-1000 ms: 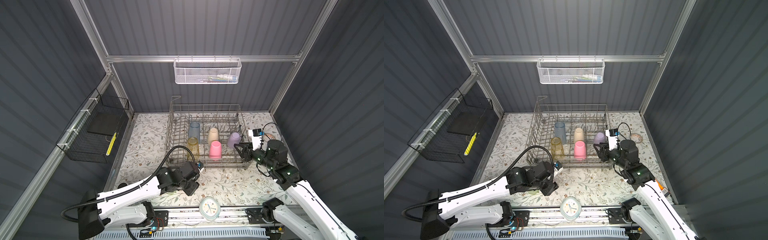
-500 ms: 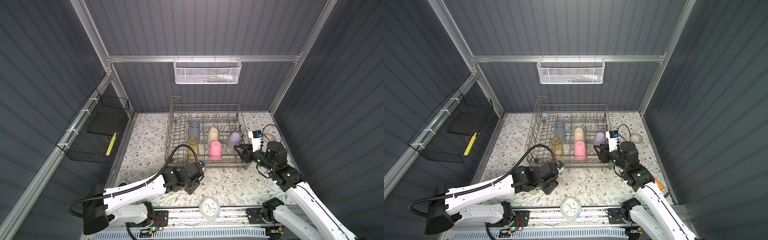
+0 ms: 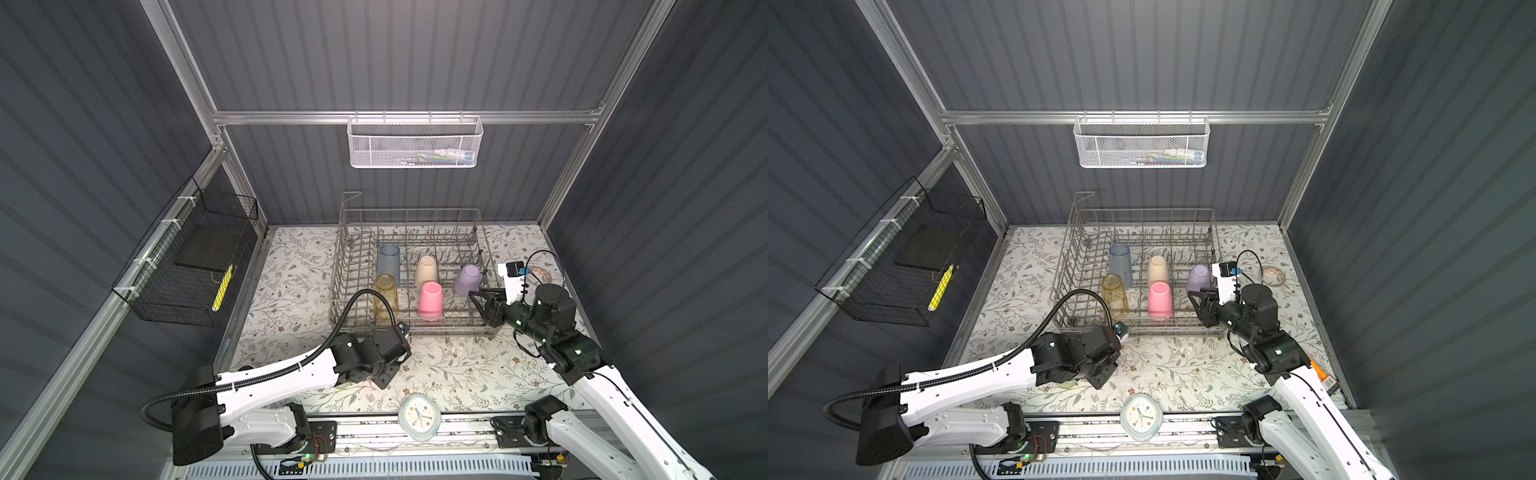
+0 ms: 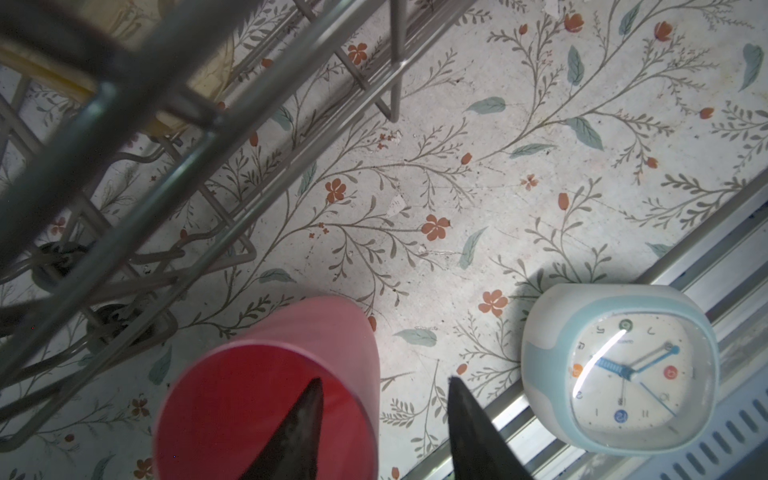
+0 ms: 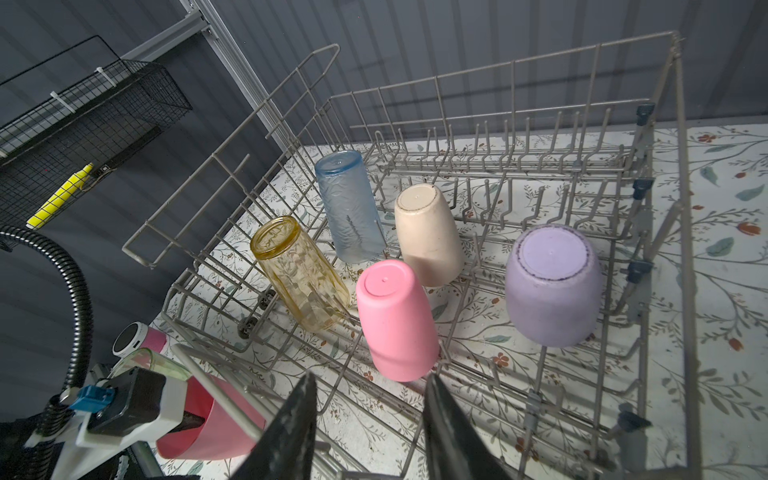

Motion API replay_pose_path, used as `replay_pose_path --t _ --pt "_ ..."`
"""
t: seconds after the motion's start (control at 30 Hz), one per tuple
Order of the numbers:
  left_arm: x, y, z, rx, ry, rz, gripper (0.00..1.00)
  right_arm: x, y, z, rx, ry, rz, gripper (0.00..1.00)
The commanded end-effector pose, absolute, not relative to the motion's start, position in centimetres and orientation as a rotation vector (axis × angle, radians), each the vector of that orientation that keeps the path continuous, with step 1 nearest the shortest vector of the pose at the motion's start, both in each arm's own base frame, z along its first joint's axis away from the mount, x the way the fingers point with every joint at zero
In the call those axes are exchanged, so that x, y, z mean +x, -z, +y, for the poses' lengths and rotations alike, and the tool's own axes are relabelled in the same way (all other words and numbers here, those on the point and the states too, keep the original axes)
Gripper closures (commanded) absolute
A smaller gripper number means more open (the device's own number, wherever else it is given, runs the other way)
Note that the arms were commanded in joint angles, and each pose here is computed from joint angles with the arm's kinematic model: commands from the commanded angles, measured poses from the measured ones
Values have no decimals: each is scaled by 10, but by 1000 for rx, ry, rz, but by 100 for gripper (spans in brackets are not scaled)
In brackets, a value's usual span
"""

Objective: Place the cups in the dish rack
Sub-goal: 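Lower the left gripper fingers into the pink cup rim, then close the left gripper on the pink cup rim and lift it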

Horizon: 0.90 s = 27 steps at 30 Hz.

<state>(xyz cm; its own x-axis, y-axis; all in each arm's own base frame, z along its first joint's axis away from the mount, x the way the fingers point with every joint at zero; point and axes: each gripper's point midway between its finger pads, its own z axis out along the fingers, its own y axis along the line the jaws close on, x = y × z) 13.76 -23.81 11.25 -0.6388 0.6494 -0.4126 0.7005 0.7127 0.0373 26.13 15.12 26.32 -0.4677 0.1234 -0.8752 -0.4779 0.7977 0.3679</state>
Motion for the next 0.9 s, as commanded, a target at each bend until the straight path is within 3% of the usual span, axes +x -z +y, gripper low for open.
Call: replay_pose_path --t 0.0,0.33,0.73,0.87 --pt "136 -101 -234 1020 143 2558 53 261 -261 150 -258 -715 1936 56" --pt "135 -92 -232 1007 124 2578 64 260 -260 149 -254 -710 1938 56" --pt "130 -90 -240 1033 180 2587 90 260 -261 149 -252 -711 1938 56" --pt "127 -96 -244 1045 216 2575 93 259 -263 148 -250 -711 1933 56"
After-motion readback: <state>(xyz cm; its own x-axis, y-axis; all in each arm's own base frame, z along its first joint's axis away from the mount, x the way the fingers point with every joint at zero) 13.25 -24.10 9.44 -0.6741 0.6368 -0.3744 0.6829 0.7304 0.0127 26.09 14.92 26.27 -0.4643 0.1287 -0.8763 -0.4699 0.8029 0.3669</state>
